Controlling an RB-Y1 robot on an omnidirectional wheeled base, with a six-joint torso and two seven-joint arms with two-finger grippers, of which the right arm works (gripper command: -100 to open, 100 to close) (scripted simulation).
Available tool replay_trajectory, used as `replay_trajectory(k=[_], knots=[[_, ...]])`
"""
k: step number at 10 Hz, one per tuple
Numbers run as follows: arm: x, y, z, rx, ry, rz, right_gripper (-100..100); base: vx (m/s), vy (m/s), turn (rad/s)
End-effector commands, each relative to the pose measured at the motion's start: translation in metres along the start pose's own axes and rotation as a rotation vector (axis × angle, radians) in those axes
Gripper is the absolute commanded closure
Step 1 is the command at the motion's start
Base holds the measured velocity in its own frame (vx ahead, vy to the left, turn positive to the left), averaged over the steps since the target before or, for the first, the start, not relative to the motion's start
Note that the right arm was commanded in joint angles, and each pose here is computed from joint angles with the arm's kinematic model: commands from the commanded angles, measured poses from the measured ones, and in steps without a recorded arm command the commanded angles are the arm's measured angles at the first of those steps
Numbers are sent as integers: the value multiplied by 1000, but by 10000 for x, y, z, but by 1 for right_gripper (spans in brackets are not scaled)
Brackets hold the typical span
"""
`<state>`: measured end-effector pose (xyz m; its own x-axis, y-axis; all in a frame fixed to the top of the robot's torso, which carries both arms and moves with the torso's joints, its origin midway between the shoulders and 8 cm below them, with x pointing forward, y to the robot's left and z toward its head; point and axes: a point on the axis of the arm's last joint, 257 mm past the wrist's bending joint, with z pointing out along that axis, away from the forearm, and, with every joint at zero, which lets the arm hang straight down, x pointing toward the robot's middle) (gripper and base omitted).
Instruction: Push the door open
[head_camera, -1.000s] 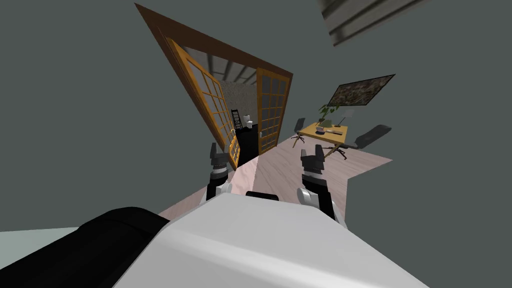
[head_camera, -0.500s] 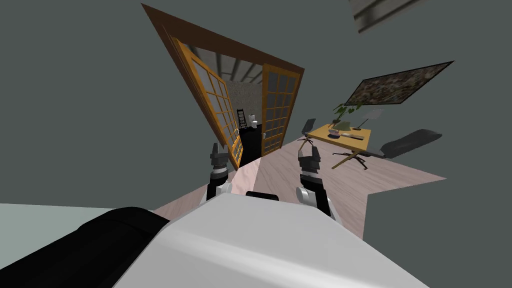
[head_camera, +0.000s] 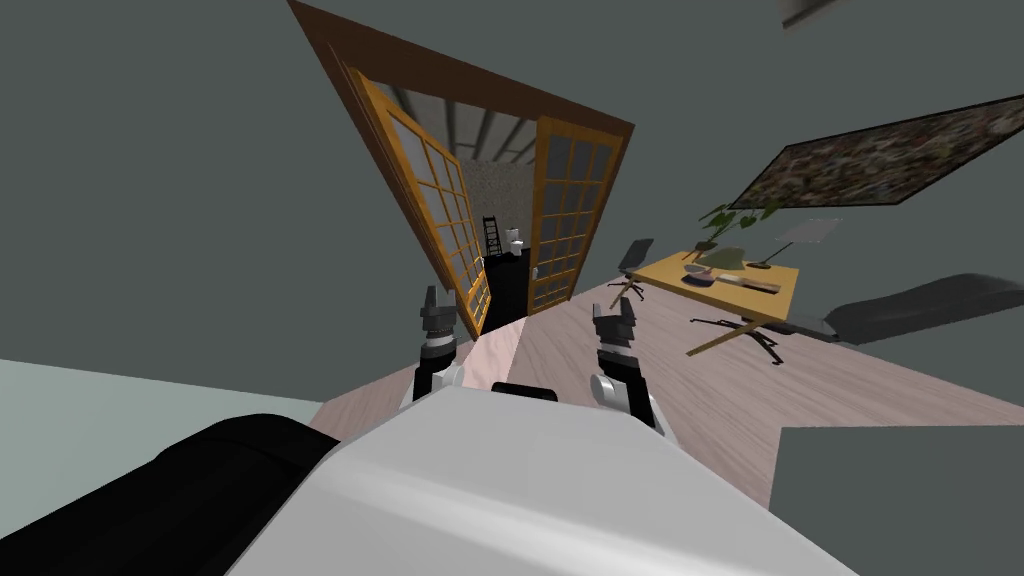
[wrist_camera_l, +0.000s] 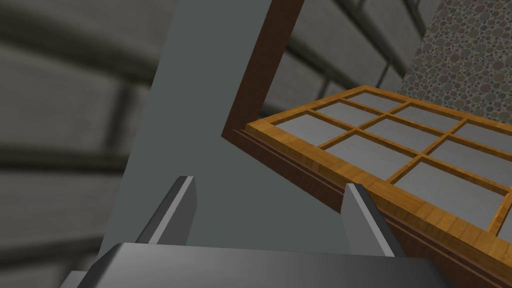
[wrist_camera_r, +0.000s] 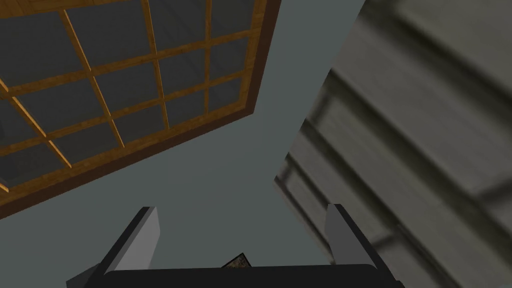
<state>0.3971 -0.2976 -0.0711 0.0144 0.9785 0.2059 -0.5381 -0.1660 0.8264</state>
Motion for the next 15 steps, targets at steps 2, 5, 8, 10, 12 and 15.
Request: replay_trajectory(k=[2,5,8,10,12,15], knots=[[-57,-137,-7,14,-6,52,-100,114,-76,206],[-132,-301,-30,32,-18,114,-100,116,-84,172],[-193,-425,-50,44,-30,162,-100,81,-56,128],[-238,-512,-66,52,-41,196,-100,66,-69,169],[-283,-597,-84,60,-52,230,-100,80,-80,144],[-355,-726,-112,71,-70,281,-100,77,-73,155]])
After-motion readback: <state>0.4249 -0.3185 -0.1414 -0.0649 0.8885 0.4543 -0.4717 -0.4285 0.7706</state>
